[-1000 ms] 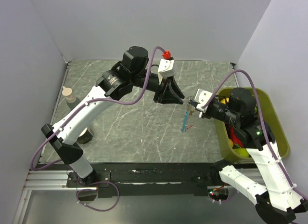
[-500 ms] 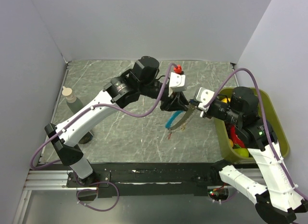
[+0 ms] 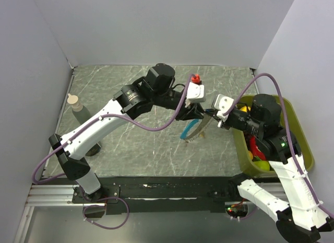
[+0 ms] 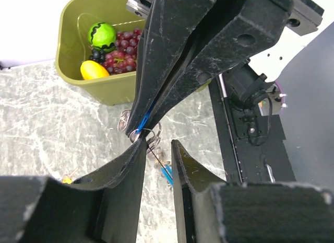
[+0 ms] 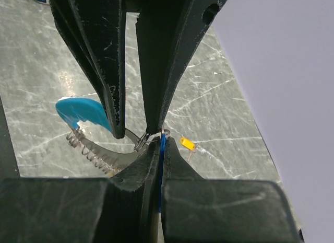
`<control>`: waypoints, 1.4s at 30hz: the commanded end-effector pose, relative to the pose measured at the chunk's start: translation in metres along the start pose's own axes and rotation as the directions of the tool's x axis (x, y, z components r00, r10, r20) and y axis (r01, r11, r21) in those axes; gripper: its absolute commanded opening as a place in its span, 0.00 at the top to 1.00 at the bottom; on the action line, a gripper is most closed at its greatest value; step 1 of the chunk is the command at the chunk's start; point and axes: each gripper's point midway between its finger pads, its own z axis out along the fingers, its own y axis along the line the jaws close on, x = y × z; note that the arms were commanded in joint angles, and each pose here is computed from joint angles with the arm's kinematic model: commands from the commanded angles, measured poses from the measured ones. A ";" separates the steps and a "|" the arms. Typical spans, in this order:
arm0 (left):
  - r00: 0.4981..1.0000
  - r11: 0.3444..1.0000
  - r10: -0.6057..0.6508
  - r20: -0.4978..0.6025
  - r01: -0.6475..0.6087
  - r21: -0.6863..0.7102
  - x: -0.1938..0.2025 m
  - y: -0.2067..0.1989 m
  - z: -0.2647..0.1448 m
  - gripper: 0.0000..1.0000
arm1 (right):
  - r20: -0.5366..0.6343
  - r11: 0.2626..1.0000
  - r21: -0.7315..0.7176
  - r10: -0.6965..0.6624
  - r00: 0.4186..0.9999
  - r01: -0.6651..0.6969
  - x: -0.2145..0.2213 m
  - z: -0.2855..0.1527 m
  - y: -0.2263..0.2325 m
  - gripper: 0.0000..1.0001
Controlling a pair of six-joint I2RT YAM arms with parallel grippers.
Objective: Remove the keys from the keyring
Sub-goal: Remove the key from the keyring.
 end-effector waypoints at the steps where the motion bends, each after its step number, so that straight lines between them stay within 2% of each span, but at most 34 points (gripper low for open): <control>1: 0.999 0.997 0.049 0.004 -0.049 -0.056 -0.006 0.008 -0.005 0.68 | 0.107 0.998 0.040 -0.046 0.993 0.042 -0.038 -0.016 -0.008 1.00; 12: 0.996 0.995 0.081 -0.033 -0.083 -0.062 0.003 0.005 -0.001 0.68 | 0.124 0.999 0.024 -0.035 0.992 0.032 -0.046 -0.019 -0.008 1.00; 21: 0.996 0.994 0.081 -0.023 -0.083 -0.077 -0.003 0.004 -0.005 0.68 | 0.122 0.999 0.042 -0.002 0.993 -0.003 -0.046 -0.018 -0.014 1.00; 33: 0.997 0.994 0.077 -0.001 -0.077 -0.081 -0.014 0.007 -0.003 0.68 | 0.125 1.000 -0.006 0.029 0.992 -0.029 -0.042 -0.013 -0.006 1.00; 36: 0.997 0.995 0.073 -0.003 -0.073 -0.072 -0.013 0.008 0.002 0.70 | 0.127 1.000 -0.006 0.029 0.991 -0.028 -0.043 -0.013 -0.006 1.00; 42: 0.998 0.995 0.064 0.000 -0.063 -0.072 -0.015 0.008 0.007 0.80 | 0.118 1.000 -0.005 0.031 0.993 -0.031 -0.037 -0.010 -0.006 1.00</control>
